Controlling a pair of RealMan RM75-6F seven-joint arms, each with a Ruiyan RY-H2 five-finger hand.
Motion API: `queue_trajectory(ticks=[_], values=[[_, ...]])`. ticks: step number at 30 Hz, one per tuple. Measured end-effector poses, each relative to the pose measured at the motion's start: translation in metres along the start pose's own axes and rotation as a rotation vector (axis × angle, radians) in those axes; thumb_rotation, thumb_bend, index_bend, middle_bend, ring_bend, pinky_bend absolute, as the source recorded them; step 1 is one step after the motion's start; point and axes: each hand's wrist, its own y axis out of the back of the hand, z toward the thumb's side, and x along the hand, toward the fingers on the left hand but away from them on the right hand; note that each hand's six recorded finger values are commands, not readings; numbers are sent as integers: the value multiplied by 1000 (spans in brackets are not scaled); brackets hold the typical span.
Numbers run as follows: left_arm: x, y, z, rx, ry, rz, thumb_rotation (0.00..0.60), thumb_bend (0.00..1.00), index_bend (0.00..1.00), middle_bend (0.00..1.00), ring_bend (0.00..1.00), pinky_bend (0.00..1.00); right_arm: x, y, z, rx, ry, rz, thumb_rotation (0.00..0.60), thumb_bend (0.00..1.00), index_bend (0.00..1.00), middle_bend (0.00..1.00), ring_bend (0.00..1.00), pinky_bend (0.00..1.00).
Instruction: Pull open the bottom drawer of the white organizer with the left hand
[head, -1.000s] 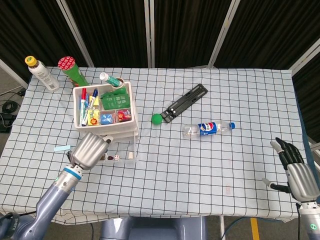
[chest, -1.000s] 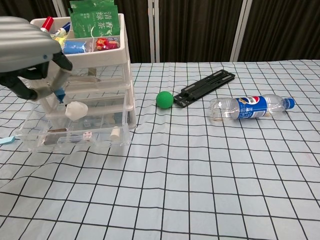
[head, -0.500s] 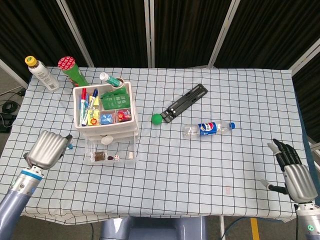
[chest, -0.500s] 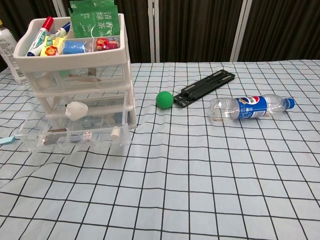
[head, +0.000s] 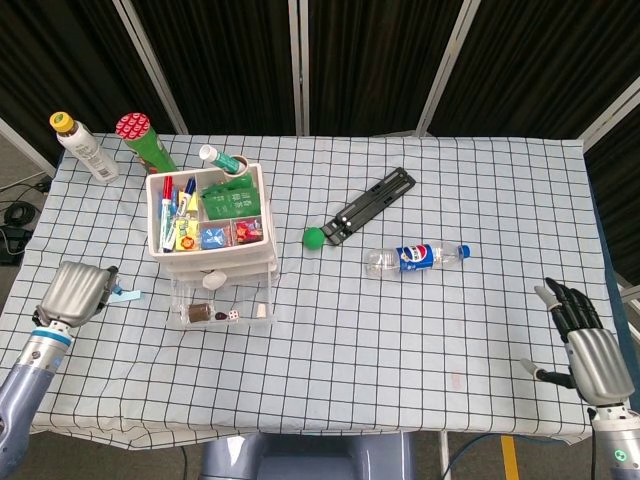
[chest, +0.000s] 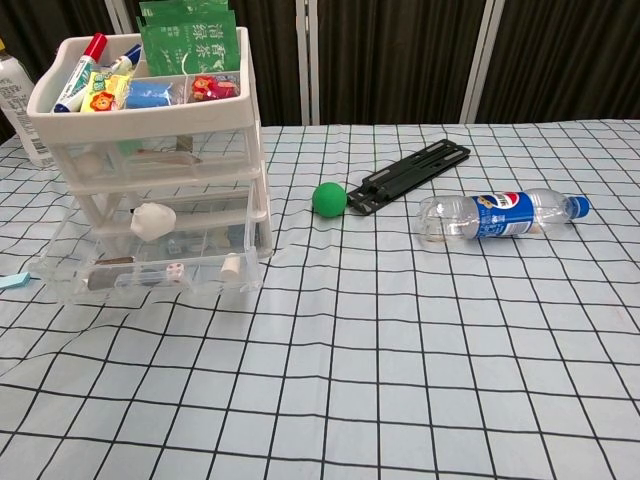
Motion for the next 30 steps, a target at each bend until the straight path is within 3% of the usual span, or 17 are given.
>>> queue_trajectory(ticks=[3,10,14,20,23,25,27,30], values=[[7,-7,4,-23,14,10,600,445,484,997,922,832,0,0,0,-2,-1,0,600,17,79,0,0,0],[11,-8,7,-61,44,51,600,240,363,959,885,775,0,0,0,-1,0,-1,600,17,79,0,0,0],[8,-4,6,-64,57,83,600,231,314,897,833,715,0,0,0,1,1,-1,600,17,79,0,0,0],[-11,6,1,-104,97,177,600,198,196,638,607,571,-1,-2,0,15,1,2,600,17,79,0,0,0],[-30,12,-1,-147,129,261,600,182,105,400,414,453,-2,-5,0,26,-1,6,600,17,79,0,0,0],[-48,15,-2,-183,150,321,600,173,37,165,224,361,-2,-8,1,37,3,10,600,18,79,0,0,0],[-65,15,-2,-212,162,363,600,163,4,26,75,293,-2,-10,3,52,10,11,600,18,79,0,0,0],[-94,7,2,-257,171,386,600,140,0,0,0,115,-2,-13,5,76,21,7,600,17,74,0,0,0]])
